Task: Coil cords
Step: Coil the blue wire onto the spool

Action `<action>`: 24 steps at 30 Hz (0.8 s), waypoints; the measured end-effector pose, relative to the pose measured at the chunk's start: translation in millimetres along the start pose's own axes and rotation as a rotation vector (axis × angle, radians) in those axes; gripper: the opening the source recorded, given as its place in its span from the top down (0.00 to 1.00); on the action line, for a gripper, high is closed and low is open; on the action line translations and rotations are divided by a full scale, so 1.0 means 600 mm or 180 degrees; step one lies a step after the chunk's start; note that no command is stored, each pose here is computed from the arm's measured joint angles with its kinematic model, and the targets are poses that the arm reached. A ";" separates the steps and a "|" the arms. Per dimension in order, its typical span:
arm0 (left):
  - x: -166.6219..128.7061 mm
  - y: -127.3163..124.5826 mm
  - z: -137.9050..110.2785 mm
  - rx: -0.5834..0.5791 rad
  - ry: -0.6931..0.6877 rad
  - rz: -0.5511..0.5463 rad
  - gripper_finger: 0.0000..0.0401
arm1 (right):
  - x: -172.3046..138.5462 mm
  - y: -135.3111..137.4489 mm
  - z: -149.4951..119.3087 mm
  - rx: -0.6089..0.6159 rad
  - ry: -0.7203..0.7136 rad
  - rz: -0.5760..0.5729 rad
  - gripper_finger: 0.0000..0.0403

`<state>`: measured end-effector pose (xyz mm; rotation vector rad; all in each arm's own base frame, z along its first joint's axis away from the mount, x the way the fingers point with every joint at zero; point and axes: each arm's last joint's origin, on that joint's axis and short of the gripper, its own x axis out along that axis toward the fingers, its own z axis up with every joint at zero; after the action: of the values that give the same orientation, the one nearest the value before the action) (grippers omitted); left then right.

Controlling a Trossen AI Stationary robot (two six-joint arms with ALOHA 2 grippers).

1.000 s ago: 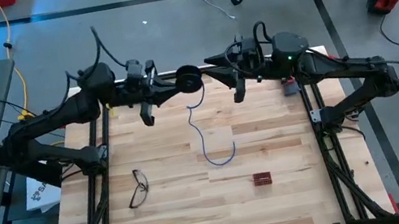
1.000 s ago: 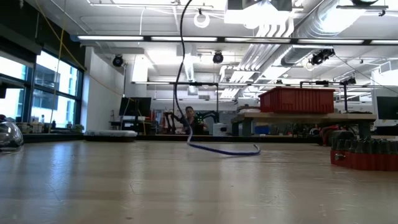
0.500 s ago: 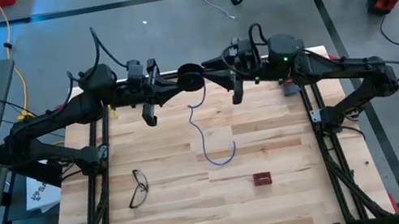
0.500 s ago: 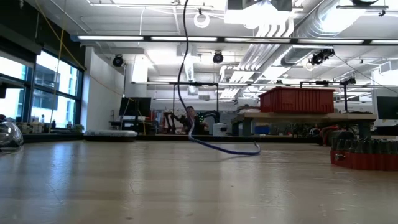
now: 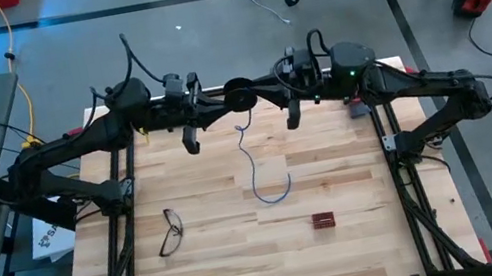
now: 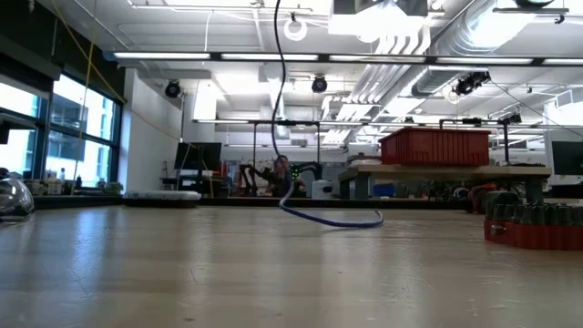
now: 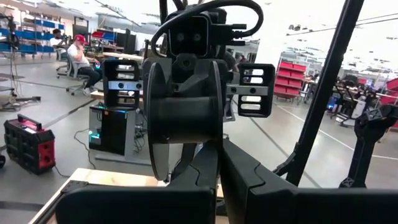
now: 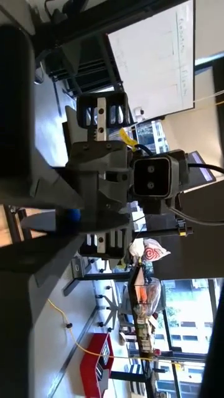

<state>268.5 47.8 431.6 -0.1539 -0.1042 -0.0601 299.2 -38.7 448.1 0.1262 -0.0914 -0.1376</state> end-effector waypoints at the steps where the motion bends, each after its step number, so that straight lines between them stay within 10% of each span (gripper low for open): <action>1: 0.000 0.000 0.000 0.0005 0.0000 -0.0002 1.00 | 0.000 0.000 0.000 -0.0001 0.0000 -0.0004 0.91; 18: -0.031 0.012 0.007 -0.0102 0.0153 0.0343 0.86 | -0.021 -0.004 0.016 -0.0042 -0.0056 -0.0059 1.00; 24: -0.045 0.017 0.002 0.0128 0.0351 0.0784 0.73 | -0.026 -0.022 0.019 0.0506 -0.0061 -0.0265 1.00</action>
<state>242.5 59.4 428.3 -0.1222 0.0241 0.1788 281.1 -50.8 456.6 0.2874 -0.1164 -0.2149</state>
